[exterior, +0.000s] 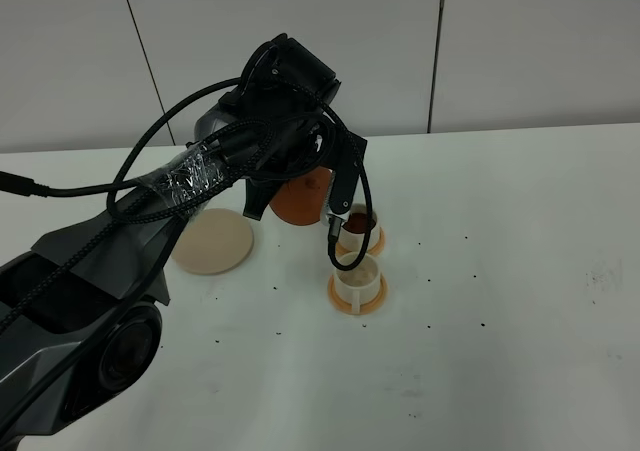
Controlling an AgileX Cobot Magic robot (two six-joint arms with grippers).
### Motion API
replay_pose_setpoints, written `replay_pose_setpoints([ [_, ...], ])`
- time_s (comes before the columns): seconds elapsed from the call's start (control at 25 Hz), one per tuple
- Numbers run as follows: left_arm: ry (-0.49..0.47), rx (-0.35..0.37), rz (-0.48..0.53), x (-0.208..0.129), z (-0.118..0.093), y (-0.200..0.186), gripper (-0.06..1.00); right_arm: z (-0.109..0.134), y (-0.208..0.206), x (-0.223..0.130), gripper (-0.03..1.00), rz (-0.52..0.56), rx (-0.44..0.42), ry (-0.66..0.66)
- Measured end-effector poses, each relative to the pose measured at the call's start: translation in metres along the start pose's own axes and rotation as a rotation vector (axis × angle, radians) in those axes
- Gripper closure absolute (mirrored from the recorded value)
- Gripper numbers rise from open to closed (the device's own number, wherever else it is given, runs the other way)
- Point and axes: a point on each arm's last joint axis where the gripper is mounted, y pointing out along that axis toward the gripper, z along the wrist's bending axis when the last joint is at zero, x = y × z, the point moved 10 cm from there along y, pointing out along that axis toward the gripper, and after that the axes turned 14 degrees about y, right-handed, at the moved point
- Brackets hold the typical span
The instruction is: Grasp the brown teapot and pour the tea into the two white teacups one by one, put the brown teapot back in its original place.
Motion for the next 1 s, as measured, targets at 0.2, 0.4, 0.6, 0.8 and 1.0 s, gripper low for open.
replay_pose_setpoints([
  [0.2,-0.007,-0.002,-0.017,0.003,0.0,0.0,0.77,0.0,0.0,0.0,0.74,0.0,0.0,0.0],
  [0.4,-0.034,-0.002,-0.022,0.004,0.0,0.0,0.77,0.0,0.0,0.0,0.74,0.0,0.0,0.0],
  [0.6,-0.066,-0.004,-0.032,0.006,-0.001,0.0,0.77,0.0,0.0,0.0,0.74,0.0,0.0,0.0],
  [0.8,-0.134,-0.01,-0.055,0.011,-0.001,0.0,0.77,0.0,0.0,0.0,0.74,0.0,0.0,0.0],
  [1.0,-0.175,-0.007,-0.089,0.013,0.0,-0.007,0.77,0.0,0.0,0.0,0.74,0.0,0.0,0.0],
])
